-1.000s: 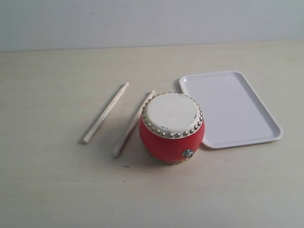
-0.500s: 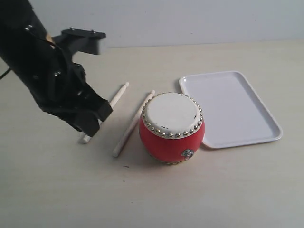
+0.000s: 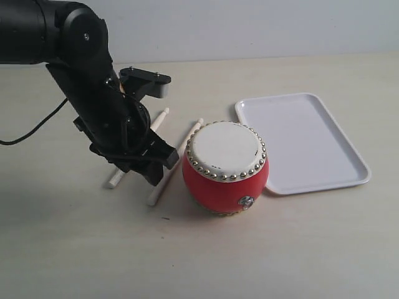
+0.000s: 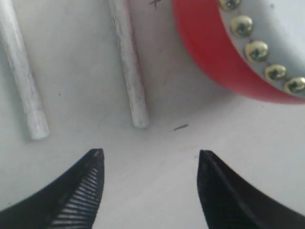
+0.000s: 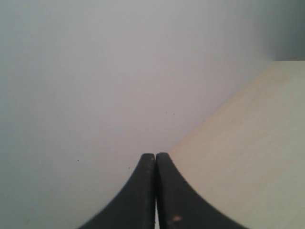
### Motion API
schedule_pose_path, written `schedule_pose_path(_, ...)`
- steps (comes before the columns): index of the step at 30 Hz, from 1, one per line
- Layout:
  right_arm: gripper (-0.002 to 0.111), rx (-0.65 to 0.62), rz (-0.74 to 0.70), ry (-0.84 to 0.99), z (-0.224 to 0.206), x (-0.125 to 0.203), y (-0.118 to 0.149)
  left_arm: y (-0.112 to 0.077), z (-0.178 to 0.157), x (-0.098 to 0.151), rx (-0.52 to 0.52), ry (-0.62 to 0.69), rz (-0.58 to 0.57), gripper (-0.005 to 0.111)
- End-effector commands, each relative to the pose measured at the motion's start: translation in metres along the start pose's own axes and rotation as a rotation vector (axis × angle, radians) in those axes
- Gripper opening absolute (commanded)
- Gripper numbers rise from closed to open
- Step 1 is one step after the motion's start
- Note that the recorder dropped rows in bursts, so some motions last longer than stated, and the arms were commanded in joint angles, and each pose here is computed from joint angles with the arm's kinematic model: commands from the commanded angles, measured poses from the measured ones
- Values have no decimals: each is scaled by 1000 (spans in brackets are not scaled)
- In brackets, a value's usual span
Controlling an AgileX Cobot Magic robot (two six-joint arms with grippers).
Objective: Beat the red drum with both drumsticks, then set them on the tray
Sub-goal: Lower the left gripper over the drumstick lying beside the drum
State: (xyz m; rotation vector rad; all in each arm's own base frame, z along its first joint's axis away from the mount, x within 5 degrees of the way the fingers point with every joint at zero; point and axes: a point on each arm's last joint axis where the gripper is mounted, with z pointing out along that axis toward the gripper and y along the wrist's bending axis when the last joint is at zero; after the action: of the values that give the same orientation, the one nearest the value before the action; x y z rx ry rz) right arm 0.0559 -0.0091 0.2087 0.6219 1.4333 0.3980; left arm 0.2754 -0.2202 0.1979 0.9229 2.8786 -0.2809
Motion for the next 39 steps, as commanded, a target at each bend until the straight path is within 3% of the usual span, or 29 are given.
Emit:
schedule_pose_path(1, 0, -1, -14, 1, 0, 1, -1, 0, 8, -7, -7, -37, -5, 57)
schedule_pose_path(10, 0, -1, -12, 2, 0, 1, -1, 4, 33, -11, -14, -13, -16, 57)
schedule_pose_path(21, 0, -1, -12, 2, 0, 1, -1, 5, 36, -16, -19, -60, -16, 57)
schedule_pose_path(28, 0, -1, -14, 2, 0, 1, -1, 7, 56, -13, -18, 10, -25, 57)
schedule_pose_path(39, 0, -1, -14, 2, 0, 1, -1, 9, 58, -16, -30, -25, -18, 57)
